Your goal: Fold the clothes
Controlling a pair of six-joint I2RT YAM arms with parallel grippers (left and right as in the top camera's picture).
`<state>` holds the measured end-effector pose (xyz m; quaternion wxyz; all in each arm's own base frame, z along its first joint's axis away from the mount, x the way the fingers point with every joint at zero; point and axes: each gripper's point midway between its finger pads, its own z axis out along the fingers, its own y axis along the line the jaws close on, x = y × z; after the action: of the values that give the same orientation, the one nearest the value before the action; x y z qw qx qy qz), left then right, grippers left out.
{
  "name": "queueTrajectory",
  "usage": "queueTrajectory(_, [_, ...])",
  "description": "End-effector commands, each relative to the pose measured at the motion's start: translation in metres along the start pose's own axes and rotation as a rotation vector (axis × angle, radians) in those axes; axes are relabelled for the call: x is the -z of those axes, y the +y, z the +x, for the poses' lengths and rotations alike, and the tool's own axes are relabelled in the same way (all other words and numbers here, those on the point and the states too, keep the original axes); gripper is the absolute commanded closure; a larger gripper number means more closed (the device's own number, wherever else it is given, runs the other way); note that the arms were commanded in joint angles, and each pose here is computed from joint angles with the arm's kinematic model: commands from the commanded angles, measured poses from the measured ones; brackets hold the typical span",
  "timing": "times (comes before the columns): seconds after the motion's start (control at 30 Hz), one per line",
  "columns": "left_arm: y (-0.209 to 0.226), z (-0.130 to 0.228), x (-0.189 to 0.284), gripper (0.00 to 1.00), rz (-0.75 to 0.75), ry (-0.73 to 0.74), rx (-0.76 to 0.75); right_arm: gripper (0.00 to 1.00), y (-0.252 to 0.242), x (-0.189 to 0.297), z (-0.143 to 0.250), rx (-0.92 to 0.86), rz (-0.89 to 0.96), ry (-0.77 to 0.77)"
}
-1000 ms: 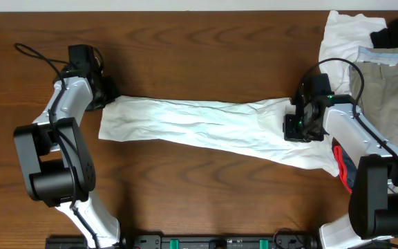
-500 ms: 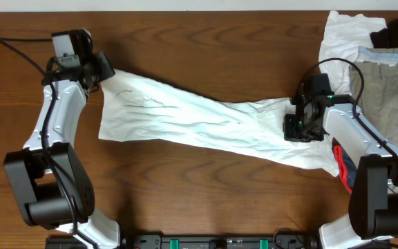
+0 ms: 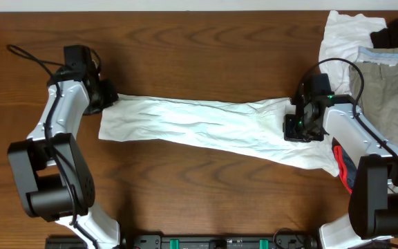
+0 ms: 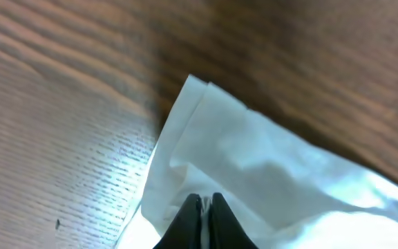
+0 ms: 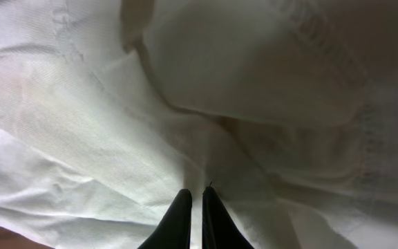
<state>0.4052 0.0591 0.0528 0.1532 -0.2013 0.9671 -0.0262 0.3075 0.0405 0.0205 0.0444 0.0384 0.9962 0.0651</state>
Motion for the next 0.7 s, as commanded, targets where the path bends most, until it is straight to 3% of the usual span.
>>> queueTrajectory(0.0, [0.004, 0.002, -0.003, 0.71, -0.023, 0.008, 0.002, 0.94, 0.005, 0.004, 0.001, 0.028, -0.01, -0.009])
queueTrajectory(0.07, [0.007, 0.003, -0.003, 0.52, -0.038, 0.013, -0.03, 0.94, 0.005, 0.004, 0.001, 0.028, -0.01, -0.01])
queueTrajectory(0.13, [0.018, 0.003, -0.002, 0.46, -0.102, 0.01, -0.038, 0.94, 0.005, 0.004, 0.001, 0.028, -0.01, -0.01])
queueTrajectory(0.27, [0.032, 0.001, 0.001, 0.43, -0.18, -0.004, -0.031, 0.94, 0.005, 0.004, 0.001, 0.028, -0.01, -0.011])
queueTrajectory(0.67, [0.006, -0.013, 0.023, 0.37, -0.048, -0.071, -0.028, 0.94, 0.004, 0.004, 0.0, 0.029, -0.003, -0.016])
